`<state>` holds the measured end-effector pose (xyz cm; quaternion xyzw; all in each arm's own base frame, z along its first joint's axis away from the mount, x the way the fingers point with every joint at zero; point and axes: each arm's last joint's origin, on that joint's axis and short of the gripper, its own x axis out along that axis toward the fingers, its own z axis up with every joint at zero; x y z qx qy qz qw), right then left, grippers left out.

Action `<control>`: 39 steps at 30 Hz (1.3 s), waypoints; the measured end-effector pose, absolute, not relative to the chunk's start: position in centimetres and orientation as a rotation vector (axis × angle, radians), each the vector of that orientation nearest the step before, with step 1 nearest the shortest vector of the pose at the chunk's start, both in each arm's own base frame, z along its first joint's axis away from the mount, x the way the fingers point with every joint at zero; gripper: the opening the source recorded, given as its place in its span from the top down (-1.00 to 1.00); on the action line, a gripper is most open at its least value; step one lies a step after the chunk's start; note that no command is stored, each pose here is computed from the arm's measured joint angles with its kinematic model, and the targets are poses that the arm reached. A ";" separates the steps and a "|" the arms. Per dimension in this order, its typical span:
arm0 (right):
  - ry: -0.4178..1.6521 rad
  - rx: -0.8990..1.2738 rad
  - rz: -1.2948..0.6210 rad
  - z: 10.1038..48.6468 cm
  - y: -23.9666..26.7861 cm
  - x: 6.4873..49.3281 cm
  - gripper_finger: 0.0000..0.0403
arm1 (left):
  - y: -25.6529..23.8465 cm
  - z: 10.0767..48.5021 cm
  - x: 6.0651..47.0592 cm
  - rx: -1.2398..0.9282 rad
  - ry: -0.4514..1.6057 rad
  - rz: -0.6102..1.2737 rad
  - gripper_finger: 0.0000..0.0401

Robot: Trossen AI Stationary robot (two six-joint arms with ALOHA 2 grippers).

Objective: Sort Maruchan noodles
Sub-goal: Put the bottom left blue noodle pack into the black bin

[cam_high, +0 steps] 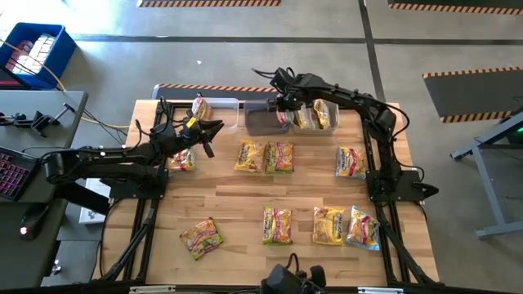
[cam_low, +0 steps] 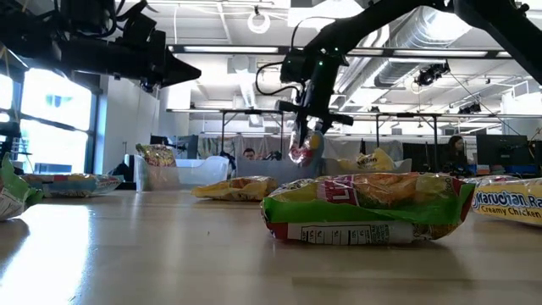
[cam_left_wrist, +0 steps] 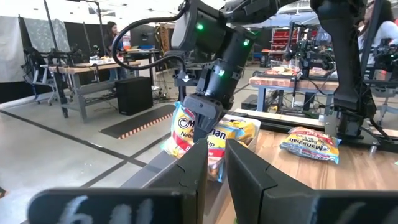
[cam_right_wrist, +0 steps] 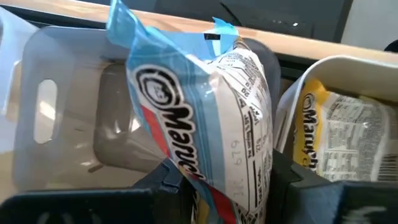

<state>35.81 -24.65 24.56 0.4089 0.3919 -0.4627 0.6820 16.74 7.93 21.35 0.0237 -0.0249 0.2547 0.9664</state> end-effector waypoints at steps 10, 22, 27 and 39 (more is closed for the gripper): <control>0.951 0.948 -1.024 22.6 -24.8 36.2 0.51 | 7.9 21.3 16.7 0.040 -0.052 0.515 0.77; 0.927 0.817 -1.059 22.8 -25.2 36.4 0.29 | 7.9 21.3 16.7 0.040 -0.051 0.514 0.77; 0.920 0.805 -1.084 22.8 -25.4 36.3 0.17 | 7.9 21.3 16.8 0.040 -0.050 0.487 0.77; 0.971 0.722 -1.020 22.8 -25.6 36.1 0.18 | 7.9 21.2 16.8 0.038 -0.041 0.486 0.77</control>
